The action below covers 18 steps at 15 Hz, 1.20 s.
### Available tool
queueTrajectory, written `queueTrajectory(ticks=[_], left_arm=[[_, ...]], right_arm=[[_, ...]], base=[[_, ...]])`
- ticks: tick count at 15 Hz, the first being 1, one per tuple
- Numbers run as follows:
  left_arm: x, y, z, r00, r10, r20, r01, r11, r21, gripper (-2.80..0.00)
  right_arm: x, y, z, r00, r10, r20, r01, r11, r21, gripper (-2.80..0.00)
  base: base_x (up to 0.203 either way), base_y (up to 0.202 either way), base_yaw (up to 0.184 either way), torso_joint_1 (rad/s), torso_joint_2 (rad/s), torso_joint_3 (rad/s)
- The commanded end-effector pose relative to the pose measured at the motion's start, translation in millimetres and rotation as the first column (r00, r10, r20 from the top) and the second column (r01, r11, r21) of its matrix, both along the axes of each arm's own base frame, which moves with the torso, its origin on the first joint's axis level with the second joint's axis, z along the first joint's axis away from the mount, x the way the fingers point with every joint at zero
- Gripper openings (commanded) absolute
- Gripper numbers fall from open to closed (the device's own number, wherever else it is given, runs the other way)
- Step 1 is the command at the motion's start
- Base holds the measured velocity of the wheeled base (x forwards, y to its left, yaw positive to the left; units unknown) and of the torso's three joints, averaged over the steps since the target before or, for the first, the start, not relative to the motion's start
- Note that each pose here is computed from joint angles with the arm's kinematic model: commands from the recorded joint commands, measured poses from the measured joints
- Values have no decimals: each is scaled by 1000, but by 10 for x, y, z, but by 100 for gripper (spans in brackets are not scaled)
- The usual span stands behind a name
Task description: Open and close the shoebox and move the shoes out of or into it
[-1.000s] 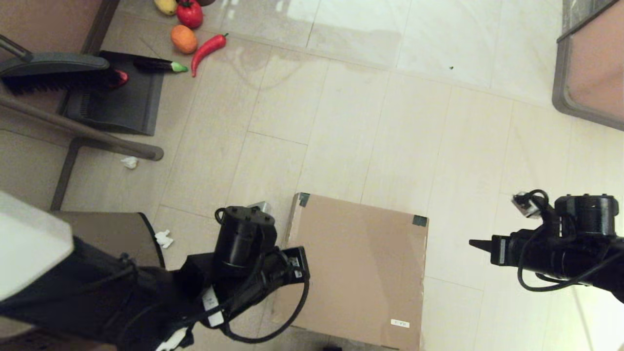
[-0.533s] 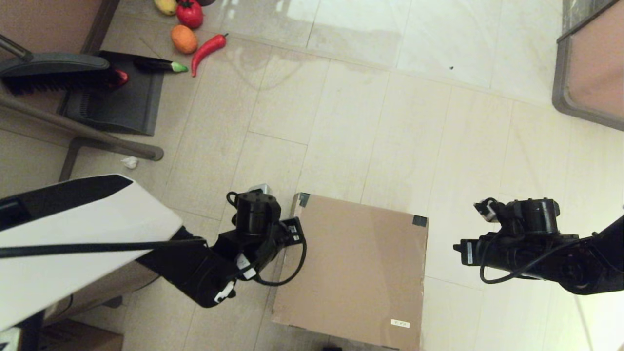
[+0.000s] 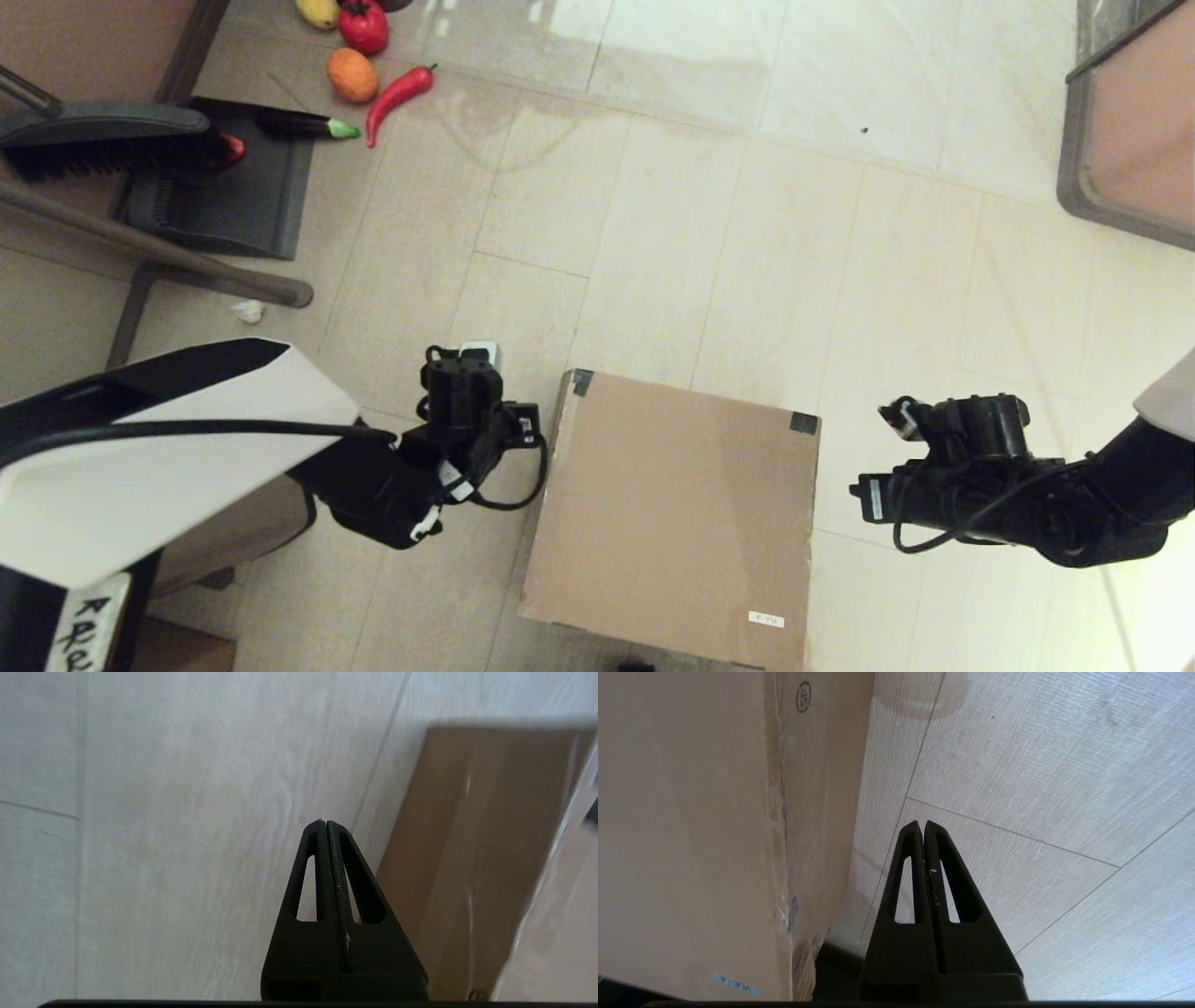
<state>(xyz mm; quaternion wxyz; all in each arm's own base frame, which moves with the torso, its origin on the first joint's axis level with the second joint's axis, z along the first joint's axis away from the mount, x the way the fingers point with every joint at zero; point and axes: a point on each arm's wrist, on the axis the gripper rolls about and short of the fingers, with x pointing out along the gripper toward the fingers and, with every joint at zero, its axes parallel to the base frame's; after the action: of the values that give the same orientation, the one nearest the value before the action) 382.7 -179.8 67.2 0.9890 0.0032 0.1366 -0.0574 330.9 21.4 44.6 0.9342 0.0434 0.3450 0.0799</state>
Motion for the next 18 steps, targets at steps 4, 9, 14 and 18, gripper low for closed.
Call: queueTrajectory(ticks=[4,9,14,18], left_arm=[[137,-86,-285,999,-5,-37,6,1000,21,-280],[252,-142,-404,999,-7,-43,8,1000,30,-280],[464,-241,-197,1000,-9,-6,9,1000,10,-280],[662,-326,71,999,-7,49,8,1000,-17,-280]], right_arm=[[141,138,-138,1000,17,-11,-17,1000,-16,-280],[338,273,-219,1000,28,6,-27,999,-36,-280],[566,321,-62,997,38,66,-37,999,-18,-280],[729,345,92,991,42,129,-42,999,-2,-280]], base=[[0,0,0,0,0,0],[0,0,0,0,0,0],[0,0,0,0,0,0],[0,0,0,0,0,0]])
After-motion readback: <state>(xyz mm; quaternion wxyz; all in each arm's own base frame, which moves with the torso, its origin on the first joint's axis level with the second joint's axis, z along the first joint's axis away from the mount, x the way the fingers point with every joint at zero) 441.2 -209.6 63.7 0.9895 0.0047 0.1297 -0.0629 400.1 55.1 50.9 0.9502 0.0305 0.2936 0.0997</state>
